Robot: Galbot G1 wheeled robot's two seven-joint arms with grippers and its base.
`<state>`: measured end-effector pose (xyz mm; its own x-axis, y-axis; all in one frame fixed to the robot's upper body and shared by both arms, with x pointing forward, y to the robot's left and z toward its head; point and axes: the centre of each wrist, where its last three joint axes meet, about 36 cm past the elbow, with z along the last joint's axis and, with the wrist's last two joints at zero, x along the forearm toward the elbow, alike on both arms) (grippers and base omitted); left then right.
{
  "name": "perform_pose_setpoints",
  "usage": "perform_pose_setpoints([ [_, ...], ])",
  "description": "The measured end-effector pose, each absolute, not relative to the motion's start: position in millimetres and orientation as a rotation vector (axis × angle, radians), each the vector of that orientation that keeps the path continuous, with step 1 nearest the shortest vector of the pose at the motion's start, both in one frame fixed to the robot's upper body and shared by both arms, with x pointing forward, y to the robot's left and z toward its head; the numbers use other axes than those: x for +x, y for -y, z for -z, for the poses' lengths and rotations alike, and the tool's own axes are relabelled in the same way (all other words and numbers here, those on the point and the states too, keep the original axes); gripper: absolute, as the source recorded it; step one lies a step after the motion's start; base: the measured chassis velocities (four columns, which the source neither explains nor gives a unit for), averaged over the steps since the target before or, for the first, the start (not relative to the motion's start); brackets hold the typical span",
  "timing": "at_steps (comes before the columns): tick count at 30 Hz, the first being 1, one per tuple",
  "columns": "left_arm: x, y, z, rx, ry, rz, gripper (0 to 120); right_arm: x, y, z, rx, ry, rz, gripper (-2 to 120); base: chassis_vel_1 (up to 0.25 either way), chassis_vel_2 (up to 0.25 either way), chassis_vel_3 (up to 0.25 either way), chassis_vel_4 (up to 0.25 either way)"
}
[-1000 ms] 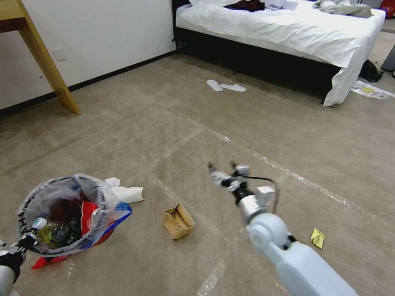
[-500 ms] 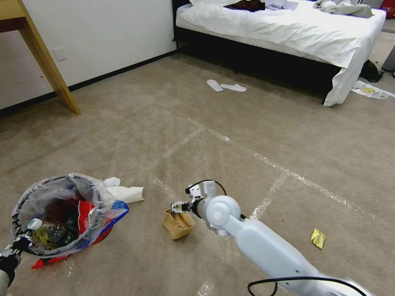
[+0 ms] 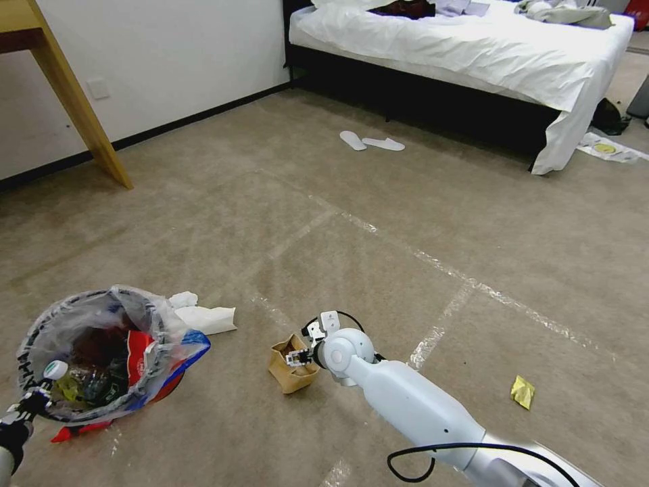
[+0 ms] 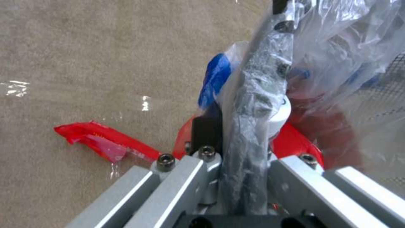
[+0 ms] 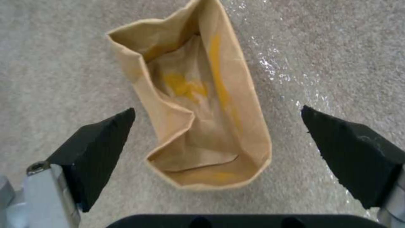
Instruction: Pick up the trash bin and place the garbage on the floor into it.
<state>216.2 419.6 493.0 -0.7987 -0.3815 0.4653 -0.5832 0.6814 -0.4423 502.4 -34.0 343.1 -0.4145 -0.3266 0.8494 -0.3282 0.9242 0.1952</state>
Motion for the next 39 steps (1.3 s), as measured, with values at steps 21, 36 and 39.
perform_pose_setpoints([
  [21,213,-421,-491,0.763,2.559,-0.838,1,524,18,-280,0.451,2.021,0.042,63,0.0,0.0,0.0,0.0],
  [36,218,-418,-484,0.754,2.55,-0.839,1,520,24,-280,0.456,2.037,0.037,12,0.0,0.0,0.0,0.0],
  [39,219,-418,-484,0.753,2.551,-0.838,1,517,27,-282,0.46,2.049,0.042,0,0.0,0.0,0.0,0.0],
])
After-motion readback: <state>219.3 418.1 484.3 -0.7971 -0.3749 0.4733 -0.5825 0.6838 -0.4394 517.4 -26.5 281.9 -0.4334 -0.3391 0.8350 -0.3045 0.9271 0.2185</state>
